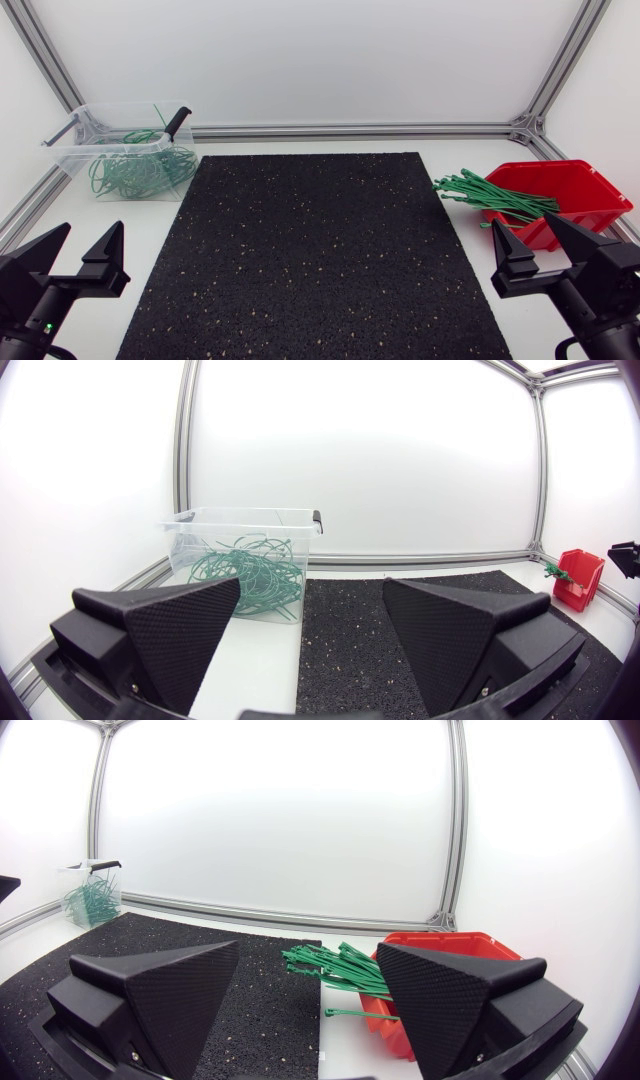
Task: Take a green cable tie from the red box, thread the tail through the head to close it, then place it in the transparent bin on the left.
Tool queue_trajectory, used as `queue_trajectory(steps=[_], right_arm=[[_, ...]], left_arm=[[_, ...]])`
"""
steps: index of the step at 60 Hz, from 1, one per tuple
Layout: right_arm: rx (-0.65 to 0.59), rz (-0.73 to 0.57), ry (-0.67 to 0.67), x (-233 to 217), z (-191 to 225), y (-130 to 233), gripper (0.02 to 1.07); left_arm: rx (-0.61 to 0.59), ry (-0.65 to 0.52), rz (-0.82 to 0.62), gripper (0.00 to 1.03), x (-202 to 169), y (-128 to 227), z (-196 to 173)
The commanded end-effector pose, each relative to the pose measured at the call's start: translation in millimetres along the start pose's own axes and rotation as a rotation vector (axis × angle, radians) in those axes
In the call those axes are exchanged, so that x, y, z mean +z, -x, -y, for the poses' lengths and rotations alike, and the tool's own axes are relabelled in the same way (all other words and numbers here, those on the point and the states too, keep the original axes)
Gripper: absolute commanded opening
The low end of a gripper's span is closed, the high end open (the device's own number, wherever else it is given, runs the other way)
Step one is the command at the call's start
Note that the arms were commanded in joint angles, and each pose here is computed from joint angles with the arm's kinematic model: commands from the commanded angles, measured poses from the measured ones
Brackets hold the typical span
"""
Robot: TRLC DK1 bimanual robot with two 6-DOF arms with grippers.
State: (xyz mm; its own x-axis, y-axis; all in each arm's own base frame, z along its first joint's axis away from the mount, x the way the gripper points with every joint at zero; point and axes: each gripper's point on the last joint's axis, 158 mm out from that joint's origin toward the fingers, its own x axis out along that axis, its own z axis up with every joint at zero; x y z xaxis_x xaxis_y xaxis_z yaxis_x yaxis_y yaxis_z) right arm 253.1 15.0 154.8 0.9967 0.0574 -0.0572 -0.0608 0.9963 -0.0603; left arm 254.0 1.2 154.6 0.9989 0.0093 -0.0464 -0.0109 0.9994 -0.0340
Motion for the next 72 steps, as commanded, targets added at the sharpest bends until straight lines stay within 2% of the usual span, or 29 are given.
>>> queue_trajectory(steps=[1, 27, 43, 61, 72], right_arm=[[0.008, -0.005, -0.002, -7.2, -2.0, -0.8, 1.02], [0.003, 0.023, 0.000, 3.0, -0.7, 0.2, 1.02], [-0.023, 0.122, -0.003, 67.4, 7.1, 15.6, 1.02], [-0.032, 0.055, -0.021, 102.5, 11.6, 5.0, 1.02], [-0.056, -0.053, -0.034, 113.7, 18.3, -11.5, 1.02]], left_arm=[[0.016, 0.025, -0.048, 1.00, -22.4, -1.5, -3.5], [0.017, 0.026, -0.047, 1.00, -22.0, -1.5, -3.9], [0.019, 0.024, -0.047, 1.00, -22.0, -1.5, -4.3], [0.020, 0.024, -0.047, 1.00, -22.0, -1.5, -4.6], [0.020, 0.023, -0.048, 1.00, -22.4, -1.5, -4.7]])
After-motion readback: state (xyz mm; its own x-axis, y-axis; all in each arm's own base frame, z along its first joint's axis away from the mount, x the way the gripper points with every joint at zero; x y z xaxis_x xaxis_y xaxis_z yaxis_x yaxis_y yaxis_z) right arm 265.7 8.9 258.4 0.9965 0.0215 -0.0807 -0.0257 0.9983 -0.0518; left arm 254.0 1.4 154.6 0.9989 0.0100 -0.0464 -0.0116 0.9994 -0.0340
